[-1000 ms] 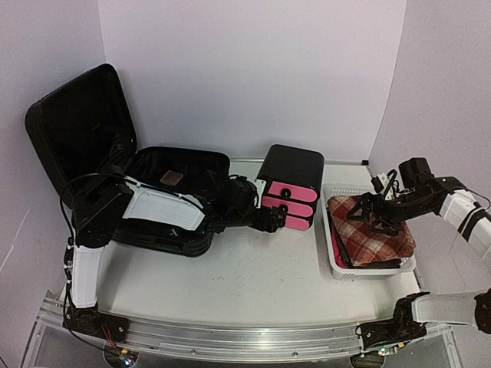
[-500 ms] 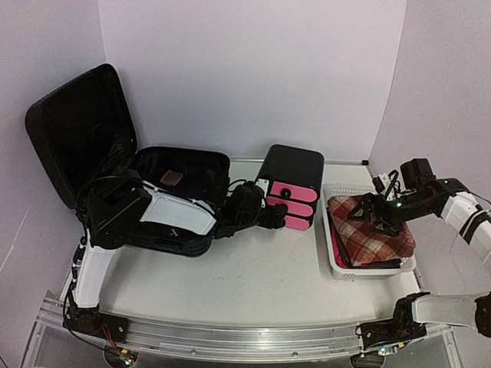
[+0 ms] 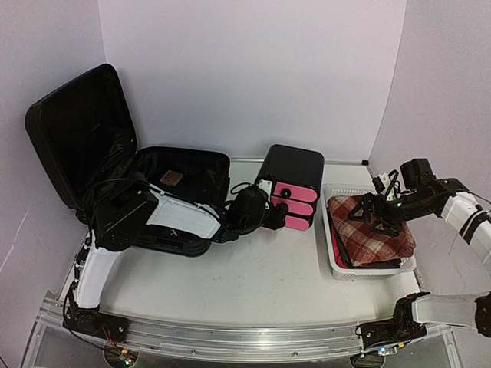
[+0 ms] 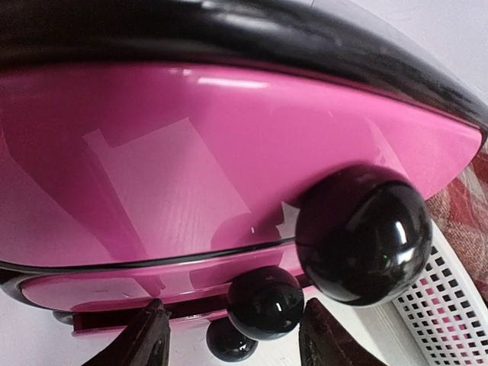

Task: Open, take out, and arrange the luggage

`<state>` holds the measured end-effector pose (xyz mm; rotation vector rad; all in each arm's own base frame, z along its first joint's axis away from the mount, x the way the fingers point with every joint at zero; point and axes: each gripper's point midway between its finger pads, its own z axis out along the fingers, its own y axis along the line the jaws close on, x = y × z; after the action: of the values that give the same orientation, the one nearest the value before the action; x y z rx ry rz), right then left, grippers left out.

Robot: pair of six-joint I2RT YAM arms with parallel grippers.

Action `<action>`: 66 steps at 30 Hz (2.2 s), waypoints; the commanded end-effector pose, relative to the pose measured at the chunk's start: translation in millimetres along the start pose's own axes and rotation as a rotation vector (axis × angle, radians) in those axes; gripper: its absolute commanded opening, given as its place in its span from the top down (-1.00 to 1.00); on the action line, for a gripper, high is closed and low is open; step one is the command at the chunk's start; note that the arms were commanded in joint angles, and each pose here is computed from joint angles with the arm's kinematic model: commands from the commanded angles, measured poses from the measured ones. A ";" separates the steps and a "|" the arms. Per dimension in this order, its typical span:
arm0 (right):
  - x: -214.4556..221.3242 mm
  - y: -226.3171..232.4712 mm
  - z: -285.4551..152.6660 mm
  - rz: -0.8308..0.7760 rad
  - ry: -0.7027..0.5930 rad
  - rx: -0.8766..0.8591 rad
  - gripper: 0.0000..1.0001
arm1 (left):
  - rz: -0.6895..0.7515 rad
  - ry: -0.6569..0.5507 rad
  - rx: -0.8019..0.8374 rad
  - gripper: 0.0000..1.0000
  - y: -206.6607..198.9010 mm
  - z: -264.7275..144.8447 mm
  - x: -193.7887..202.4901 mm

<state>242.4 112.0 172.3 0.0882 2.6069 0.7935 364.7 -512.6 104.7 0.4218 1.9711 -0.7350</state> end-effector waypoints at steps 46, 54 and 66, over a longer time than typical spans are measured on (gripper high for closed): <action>-8.4 4.4 2.1 -0.005 -0.022 -0.022 -0.97 | -0.090 -0.114 -0.010 -0.35 -15.4 0.0 -32.9; -7.2 5.5 0.7 -0.007 -0.023 -0.026 -0.96 | -0.077 -0.115 -0.008 -0.11 -18.1 8.9 -32.3; -5.8 5.6 -0.4 -0.002 -0.024 -0.027 -0.96 | -0.069 -0.126 -0.016 0.51 -16.9 -0.3 -40.1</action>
<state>246.3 113.1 170.9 0.0977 2.6068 0.8015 367.7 -525.2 107.2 0.3331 1.9555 -0.7438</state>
